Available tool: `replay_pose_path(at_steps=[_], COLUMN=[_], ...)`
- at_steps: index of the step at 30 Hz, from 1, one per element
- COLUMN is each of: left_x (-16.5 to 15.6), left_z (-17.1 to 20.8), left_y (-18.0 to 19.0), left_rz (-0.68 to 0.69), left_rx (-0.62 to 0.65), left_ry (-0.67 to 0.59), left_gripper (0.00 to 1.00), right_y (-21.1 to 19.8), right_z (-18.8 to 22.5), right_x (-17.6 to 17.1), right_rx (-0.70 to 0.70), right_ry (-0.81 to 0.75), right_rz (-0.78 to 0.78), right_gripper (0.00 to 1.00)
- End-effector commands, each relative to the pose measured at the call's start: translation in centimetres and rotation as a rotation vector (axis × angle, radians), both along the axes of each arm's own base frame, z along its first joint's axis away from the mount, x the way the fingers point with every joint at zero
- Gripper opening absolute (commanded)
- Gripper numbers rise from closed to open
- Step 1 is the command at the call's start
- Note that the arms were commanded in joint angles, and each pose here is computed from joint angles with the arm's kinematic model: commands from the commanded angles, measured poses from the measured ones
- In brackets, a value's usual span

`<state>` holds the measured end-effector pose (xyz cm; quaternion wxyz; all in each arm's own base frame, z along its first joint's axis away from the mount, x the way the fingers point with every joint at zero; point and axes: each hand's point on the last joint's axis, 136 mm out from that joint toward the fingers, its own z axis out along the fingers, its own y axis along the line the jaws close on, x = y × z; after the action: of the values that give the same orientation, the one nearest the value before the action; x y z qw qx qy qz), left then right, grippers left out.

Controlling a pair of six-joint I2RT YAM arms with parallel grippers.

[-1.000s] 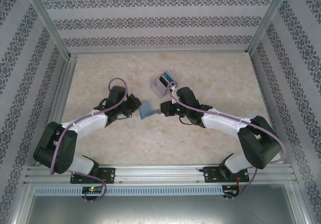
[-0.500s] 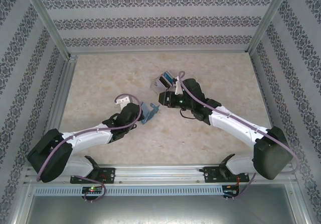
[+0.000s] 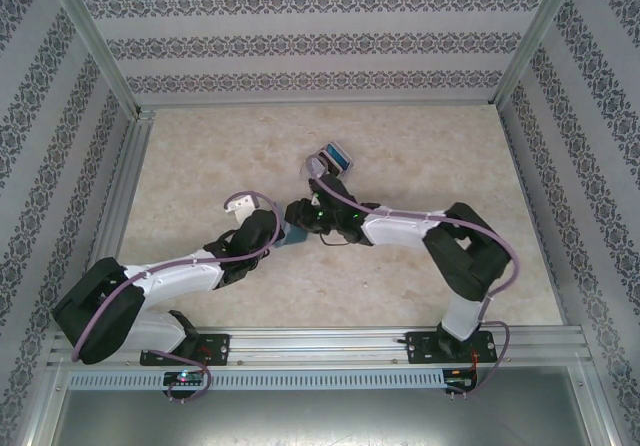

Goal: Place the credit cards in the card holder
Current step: Open the card holder at the center of the table, then flip over the card slot in the card holder.

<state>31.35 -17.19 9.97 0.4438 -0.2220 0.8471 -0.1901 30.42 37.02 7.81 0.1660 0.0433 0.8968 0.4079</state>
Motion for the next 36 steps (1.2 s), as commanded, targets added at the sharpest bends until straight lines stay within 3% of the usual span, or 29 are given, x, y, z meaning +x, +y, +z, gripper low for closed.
replay_pose_path(at_steps=[1,4,8,15,21,26,28,32,36], left_x=[-0.4,-1.3,-2.7,-4.6,-2.7,-0.4,-0.1,0.2,0.1], left_z=[-0.2,-1.1,-2.1,-3.5,-4.0,-1.2,-0.2,0.9,1.7], left_y=[0.4,1.5,2.1,3.7,2.4,-1.0,-1.8,-0.5,-0.5], left_rz=[0.032,0.062,0.045,-0.023,-0.181,-0.378,-0.424,-0.385,-0.425], left_rx=[-0.022,-0.015,-0.002,-0.077,-0.304,-0.474,-0.496,-0.499,-0.481], left_ry=[-0.005,0.028,0.083,0.220,0.334,0.337,0.332,0.326,0.326], left_gripper=[0.00,0.01,0.35,0.54,0.56,0.55,0.55,0.55,0.49], right_y=[0.8,0.8,1.3,-1.0,-2.4,-3.0,-3.0,-3.2,-3.2], right_z=[-1.4,-3.5,-5.5,-7.2,-6.9,-6.8,-6.9,-7.0,-7.2], right_x=[-0.2,-0.4,-0.3,0.1,0.4,0.6,0.6,0.7,0.8], right_rx=[-0.008,-0.076,-0.130,-0.266,-0.358,-0.412,-0.420,-0.423,-0.415], right_ry=[0.027,0.047,0.067,0.062,0.028,0.013,0.014,0.021,0.037], right_rz=[0.008,0.043,0.099,0.154,0.200,0.215,0.215,0.210,0.208], right_gripper=[0.31,0.31,0.31,0.31,0.30,0.30,0.30,0.30,0.30])
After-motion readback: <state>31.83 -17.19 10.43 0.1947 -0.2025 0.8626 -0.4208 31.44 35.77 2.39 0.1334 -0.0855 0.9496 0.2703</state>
